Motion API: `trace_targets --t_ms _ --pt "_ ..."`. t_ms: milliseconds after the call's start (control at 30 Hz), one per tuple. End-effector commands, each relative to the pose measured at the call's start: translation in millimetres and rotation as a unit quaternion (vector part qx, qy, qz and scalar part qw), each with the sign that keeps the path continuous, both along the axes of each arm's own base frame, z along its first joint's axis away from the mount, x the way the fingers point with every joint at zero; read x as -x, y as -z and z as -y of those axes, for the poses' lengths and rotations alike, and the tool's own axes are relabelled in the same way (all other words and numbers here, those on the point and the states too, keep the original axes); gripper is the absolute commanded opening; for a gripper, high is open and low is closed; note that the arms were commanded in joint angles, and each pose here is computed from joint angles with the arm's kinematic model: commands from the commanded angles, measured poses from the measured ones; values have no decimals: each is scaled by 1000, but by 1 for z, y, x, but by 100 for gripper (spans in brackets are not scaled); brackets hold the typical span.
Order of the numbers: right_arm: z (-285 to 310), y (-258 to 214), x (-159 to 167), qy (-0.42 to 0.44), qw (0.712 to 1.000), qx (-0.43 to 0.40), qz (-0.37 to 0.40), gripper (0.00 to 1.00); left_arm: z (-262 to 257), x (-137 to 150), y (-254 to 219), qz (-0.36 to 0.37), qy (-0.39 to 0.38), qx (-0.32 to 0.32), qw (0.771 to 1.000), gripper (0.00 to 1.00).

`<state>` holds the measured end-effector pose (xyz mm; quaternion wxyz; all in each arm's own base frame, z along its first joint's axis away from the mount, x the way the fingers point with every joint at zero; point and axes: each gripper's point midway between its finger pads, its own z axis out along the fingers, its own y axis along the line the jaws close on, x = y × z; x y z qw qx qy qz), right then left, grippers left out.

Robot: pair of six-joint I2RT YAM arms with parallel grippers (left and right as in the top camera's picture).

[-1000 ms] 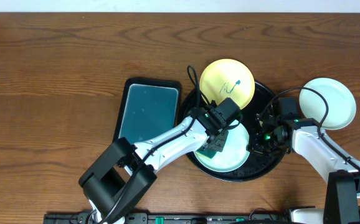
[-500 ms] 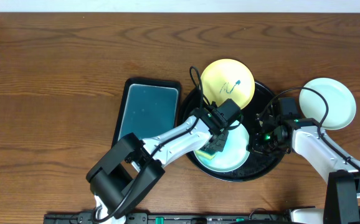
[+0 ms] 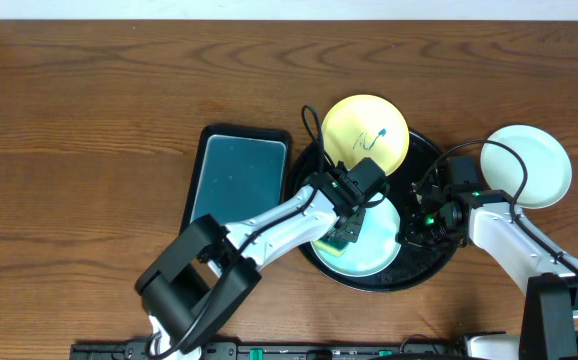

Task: Clean dirty plates on tray and stack at the side
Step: 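Rub the sponge in circles over the plate center with the left gripper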

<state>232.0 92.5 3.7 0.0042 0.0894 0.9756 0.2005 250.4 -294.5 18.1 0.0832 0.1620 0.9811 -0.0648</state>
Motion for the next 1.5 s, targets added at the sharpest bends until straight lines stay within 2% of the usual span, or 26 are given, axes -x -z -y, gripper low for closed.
trace_targets --t_ms 0,300,333,367,433,600,700,1167,1367,1467 --pt "5 4 5 1 1000 14 -9 1 0 -2 -22 18 -5 20 1000 8" --pt "5 4 5 0 1000 14 -9 1 -2 0 -34 24 -6 27 999 8" --pt "5 4 5 0 1000 14 -9 1 -2 0 -34 23 -5 26 999 15" --pt "5 4 5 0 1000 14 -9 1 -2 1 -34 23 -5 25 999 26" --pt "5 4 5 1 1000 14 -9 1 -3 2 -33 21 -6 24 999 37" --pt "5 4 4 0 1000 14 -8 1 -7 4 -28 18 -6 19 1000 40" --pt "5 4 5 1 1000 14 -9 1 -7 5 -25 16 -6 17 1000 46" --pt "5 4 5 0 1000 14 -10 1 -11 8 10 -12 -5 -16 1000 47" --pt "5 5 6 0 1000 15 -12 1 -9 7 11 -9 -5 -13 1000 36" --pt "5 5 6 0 1000 15 -12 1 -8 8 11 -14 -4 -10 1000 36"
